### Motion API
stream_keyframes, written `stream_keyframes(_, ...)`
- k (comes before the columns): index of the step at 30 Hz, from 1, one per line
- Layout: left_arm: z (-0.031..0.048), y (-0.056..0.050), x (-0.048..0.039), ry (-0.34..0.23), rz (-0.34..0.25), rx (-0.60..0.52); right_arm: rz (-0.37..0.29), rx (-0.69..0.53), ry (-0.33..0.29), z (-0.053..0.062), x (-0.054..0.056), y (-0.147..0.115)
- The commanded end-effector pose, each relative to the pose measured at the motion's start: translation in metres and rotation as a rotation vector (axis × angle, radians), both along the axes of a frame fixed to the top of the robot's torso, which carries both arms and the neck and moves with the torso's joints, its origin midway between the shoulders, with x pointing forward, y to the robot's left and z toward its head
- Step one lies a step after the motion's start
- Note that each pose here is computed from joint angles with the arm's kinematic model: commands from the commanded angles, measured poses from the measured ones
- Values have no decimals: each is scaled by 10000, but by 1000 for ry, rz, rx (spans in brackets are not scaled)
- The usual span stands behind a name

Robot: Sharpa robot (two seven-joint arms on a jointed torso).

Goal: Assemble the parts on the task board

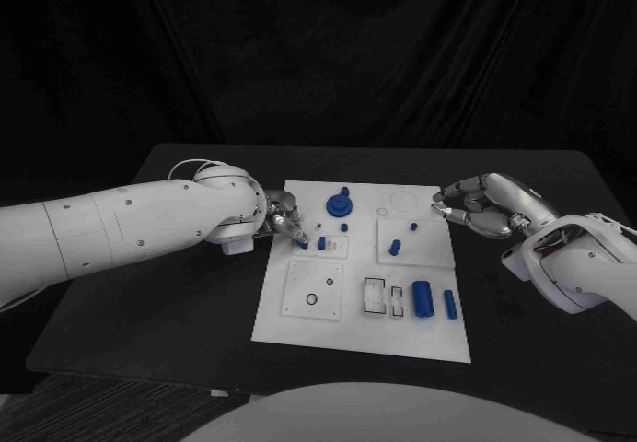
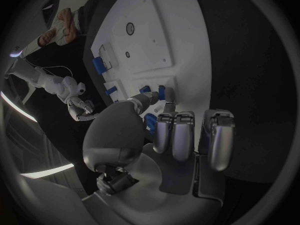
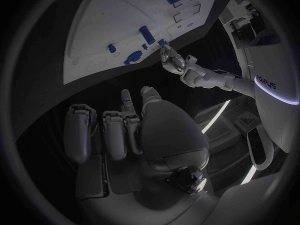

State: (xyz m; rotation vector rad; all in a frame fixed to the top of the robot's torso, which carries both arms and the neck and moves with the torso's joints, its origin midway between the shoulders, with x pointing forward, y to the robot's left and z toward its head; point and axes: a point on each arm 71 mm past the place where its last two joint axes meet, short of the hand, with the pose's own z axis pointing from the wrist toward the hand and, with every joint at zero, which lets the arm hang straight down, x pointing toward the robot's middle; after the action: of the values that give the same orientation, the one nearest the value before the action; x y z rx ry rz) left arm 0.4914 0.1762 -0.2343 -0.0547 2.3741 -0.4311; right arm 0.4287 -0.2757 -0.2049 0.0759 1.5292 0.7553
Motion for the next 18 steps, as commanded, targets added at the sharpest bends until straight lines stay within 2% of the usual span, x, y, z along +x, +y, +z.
stream_keyframes(1, -60, 12, -38, 33, -9, 21, -12, 1, 8, -15, -1, -8)
stream_keyframes(18, -69, -2, -35, 41, -20, 23, -14, 1, 11, -20, -1, -7)
